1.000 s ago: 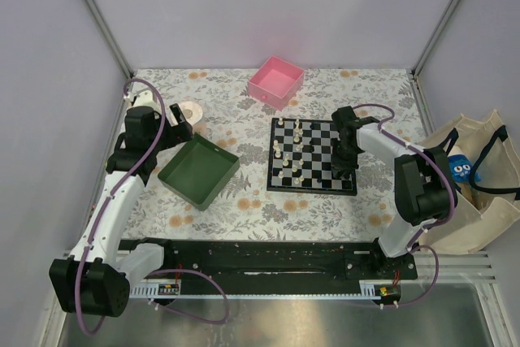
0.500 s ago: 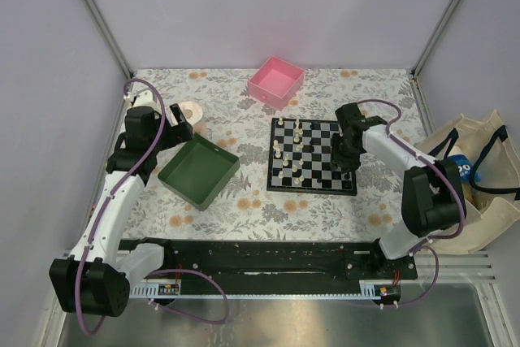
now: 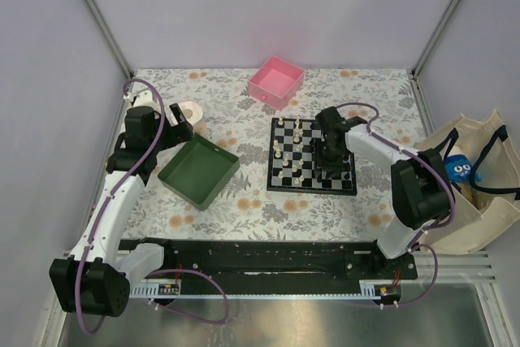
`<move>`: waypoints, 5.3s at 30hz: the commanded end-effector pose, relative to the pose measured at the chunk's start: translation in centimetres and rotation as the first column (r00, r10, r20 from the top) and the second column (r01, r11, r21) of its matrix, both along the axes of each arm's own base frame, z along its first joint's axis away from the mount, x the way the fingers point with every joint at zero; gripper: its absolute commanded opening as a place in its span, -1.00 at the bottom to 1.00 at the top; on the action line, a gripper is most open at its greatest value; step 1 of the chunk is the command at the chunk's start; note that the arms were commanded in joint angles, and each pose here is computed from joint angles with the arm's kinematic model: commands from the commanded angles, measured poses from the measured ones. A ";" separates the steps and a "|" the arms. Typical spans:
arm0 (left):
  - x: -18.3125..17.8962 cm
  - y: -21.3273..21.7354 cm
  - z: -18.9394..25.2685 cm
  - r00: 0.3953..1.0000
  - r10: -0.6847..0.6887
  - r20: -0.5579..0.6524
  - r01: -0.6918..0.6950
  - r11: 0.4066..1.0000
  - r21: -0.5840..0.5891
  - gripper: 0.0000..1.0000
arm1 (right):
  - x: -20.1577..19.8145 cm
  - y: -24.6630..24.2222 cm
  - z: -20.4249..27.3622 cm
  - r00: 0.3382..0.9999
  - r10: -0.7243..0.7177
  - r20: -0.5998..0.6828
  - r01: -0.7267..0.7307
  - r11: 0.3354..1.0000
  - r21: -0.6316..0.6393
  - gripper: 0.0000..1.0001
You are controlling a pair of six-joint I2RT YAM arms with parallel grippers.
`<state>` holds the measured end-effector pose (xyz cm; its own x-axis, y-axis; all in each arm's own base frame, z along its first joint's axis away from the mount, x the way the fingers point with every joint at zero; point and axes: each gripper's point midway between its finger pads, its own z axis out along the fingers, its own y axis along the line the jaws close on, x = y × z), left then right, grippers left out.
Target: Set up the chess pieces on the board
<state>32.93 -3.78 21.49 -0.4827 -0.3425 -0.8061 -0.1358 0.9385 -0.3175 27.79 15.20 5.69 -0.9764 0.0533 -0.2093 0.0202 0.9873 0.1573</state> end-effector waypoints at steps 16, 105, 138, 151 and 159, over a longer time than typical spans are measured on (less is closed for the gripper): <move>0.7 -0.3 1.7 0.998 -0.010 0.069 0.012 1.000 -0.020 0.98 | 0.4 1.4 -1.0 0.999 0.029 -0.044 -0.029 1.000 0.002 -0.29; 0.2 -0.4 1.9 0.997 -0.027 0.066 0.027 1.000 -0.008 0.98 | 11.2 1.7 2.9 0.993 0.007 0.119 -0.013 0.998 0.057 -0.18; 0.3 -0.4 1.6 0.998 -0.026 0.056 0.027 1.000 -0.009 0.98 | 12.1 2.0 0.3 0.996 0.044 0.080 -0.043 0.999 -0.013 -0.64; 0.2 -0.4 1.6 0.998 -0.027 0.059 0.027 1.000 -0.011 0.98 | 13.2 -1.5 2.8 0.990 -0.030 0.135 0.034 0.999 -0.031 -0.74; 0.2 -0.3 1.6 0.998 -0.023 0.059 0.024 1.000 -0.012 0.98 | 14.4 -4.5 2.5 0.985 -0.098 0.145 0.107 0.993 -0.055 -0.74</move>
<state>32.70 -4.37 21.76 -0.4882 -0.3432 -0.8024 -0.1069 0.9360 -0.3353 40.54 11.83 5.16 -0.9584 0.1171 -0.2603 0.0907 0.9897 0.1110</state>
